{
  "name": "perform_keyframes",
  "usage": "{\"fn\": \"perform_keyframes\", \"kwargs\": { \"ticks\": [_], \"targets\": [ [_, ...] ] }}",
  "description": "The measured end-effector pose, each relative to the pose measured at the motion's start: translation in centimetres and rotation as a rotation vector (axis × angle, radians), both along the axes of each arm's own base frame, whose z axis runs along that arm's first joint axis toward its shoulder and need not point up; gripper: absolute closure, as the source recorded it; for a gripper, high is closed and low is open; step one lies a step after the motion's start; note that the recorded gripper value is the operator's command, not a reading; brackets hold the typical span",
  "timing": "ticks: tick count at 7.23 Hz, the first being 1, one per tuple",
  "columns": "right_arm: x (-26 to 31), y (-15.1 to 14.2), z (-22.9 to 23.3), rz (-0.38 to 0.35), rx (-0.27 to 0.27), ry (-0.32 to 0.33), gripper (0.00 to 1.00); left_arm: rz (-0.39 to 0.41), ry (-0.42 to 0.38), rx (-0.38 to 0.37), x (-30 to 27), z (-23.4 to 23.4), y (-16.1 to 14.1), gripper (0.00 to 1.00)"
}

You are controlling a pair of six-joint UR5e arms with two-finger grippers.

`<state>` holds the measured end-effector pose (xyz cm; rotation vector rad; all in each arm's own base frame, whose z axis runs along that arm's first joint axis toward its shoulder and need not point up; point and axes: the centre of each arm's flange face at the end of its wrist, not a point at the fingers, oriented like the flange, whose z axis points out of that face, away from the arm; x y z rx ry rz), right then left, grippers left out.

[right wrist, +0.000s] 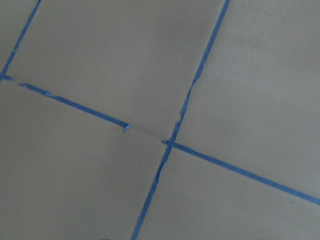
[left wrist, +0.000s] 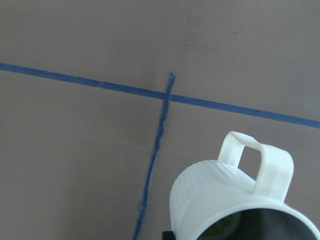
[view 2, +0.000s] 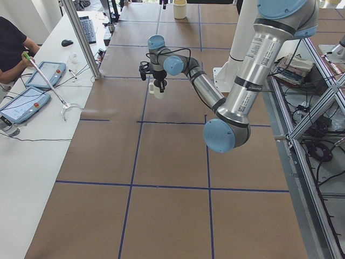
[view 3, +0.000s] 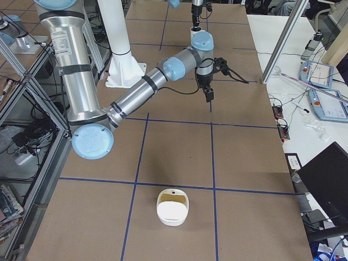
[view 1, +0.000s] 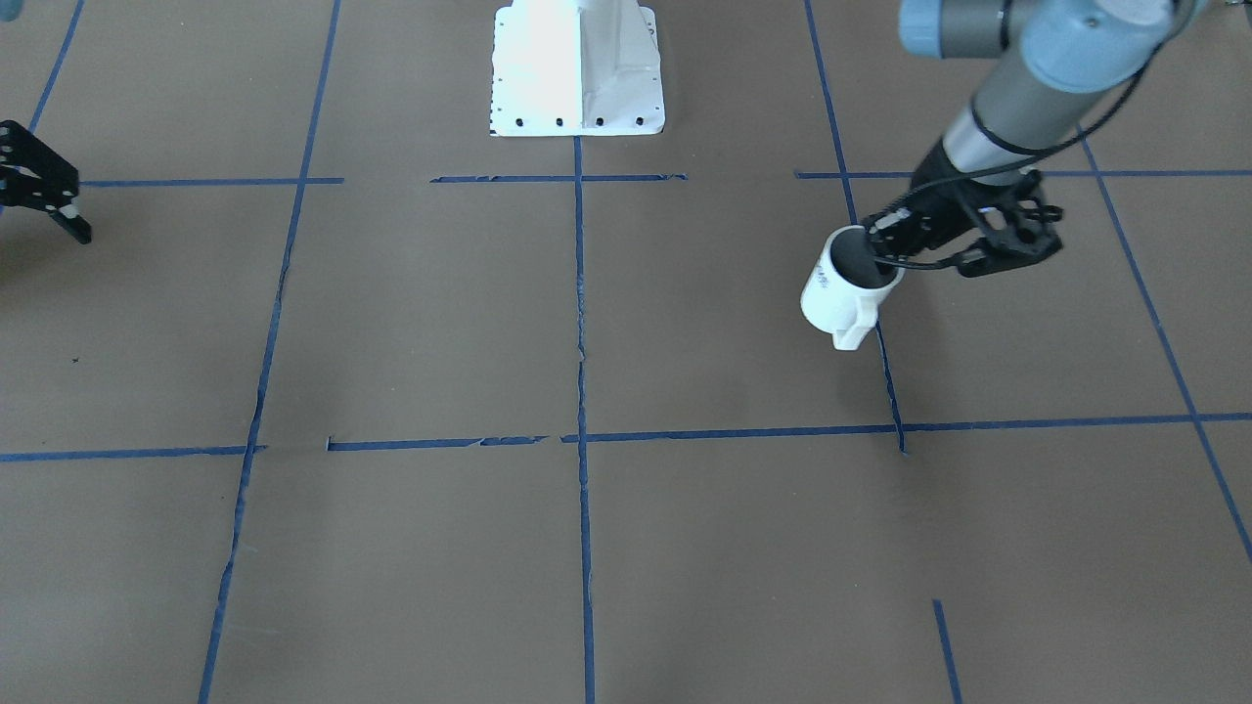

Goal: Left arm hands cup to right arm to dump lemon

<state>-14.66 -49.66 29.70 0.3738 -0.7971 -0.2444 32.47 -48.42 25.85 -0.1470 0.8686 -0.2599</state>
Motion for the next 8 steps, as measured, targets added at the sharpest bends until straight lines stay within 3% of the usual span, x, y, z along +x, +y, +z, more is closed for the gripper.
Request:
{"fn": "perform_keyframes", "kwargs": {
  "ticks": [2, 4, 7, 8],
  "targets": [
    [-8.3, 2.1, -6.4, 0.182, 0.11, 0.067, 0.0, -0.082, 0.021, -0.152, 6.3, -6.8, -1.6, 1.0],
    [-14.6, 5.8, -9.7, 0.281, 0.196, 0.052, 0.0, -0.154, 0.03, -0.256, 9.9, -11.4, -3.6, 1.0],
    [-21.6, 12.2, -12.0, 0.325, 0.334, -0.115, 0.0, -0.226, 0.065, -0.327, 11.7, -16.1, -5.2, 1.0],
    [-23.8, 14.4, -12.2, 0.33, 0.366, -0.132, 0.0, -0.248, 0.089, -0.344, 12.0, -17.1, -5.5, 1.0]
  ]
}}
